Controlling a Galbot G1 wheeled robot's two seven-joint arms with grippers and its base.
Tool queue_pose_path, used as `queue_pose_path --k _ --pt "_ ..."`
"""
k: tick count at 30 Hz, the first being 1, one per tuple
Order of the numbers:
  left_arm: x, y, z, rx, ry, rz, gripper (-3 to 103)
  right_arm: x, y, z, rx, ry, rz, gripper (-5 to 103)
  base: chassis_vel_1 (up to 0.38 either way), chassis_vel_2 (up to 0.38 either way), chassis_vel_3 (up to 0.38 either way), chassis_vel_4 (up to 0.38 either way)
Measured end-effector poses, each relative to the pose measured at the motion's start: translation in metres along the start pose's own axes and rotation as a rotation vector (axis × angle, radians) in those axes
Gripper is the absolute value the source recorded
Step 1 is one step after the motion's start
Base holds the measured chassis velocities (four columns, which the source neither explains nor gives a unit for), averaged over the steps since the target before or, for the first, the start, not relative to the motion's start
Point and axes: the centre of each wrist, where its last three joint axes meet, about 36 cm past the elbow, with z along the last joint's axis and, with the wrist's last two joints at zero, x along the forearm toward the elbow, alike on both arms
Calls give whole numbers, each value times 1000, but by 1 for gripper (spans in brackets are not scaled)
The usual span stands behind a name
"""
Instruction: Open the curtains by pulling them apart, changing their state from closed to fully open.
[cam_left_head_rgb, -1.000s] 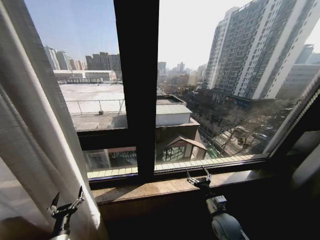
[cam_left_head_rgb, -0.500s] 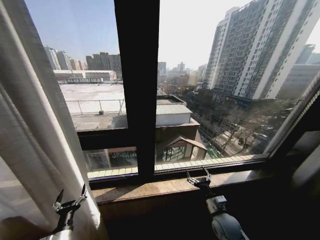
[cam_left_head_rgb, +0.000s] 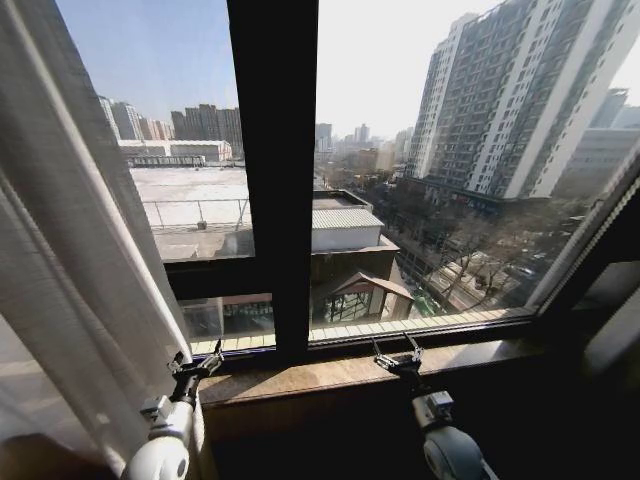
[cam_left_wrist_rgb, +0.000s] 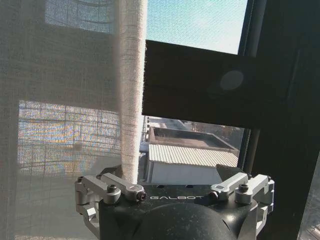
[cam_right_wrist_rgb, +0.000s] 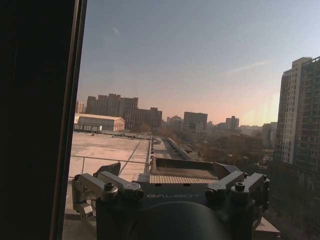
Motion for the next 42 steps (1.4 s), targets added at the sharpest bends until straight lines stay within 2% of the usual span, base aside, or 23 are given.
queue_pose_path --k 3,4,5,6,8,15,17,18,20,21,23,25,27,30,32,42 --pt "-6 -14 -11 -28 42 32 100 0 0 0 0 0 0 100 0 0 0 0" --pt "-13 -8 -13 -76 6 26 100 0 0 0 0 0 1 100 0 0 0 0" --pt "-13 -8 -13 -76 6 26 100 0 0 0 0 0 1 100 0 0 0 0" --pt "-18 1 -14 -120 -28 14 100 0 0 0 0 0 0 100 0 0 0 0" --pt "-17 8 -12 -148 -46 3 100 0 0 0 0 0 0 100 0 0 0 0" --pt "-6 13 -5 -169 -63 -27 100 0 0 0 0 0 0 100 0 0 0 0" --pt "-1 13 -1 -179 -85 -41 100 0 0 0 0 0 0 100 0 0 0 0" --pt "4 16 2 -177 -120 -48 100 0 0 0 0 0 0 100 0 0 0 0" --pt "9 25 -1 -182 -171 -71 100 0 0 0 0 0 0 100 0 0 0 0" --pt "9 25 -1 -182 -171 -71 100 0 0 0 0 0 0 100 0 0 0 0" --pt "22 42 -8 -200 -198 -106 100 0 0 0 0 0 0 100 0 0 0 0" --pt "34 55 -8 -216 -197 -125 100 0 0 0 0 0 0 100 0 0 0 0" --pt "37 60 -8 -218 -198 -129 100 0 0 0 0 0 0 100 0 0 0 0" --pt "37 67 -8 -165 -196 -138 100 0 0 0 0 0 0 100 0 0 0 0" --pt "36 67 -9 -149 -195 -133 100 0 0 0 0 0 0 100 0 0 0 0" --pt "31 66 -5 -139 -177 -103 100 0 0 0 0 0 0 100 0 0 0 0"
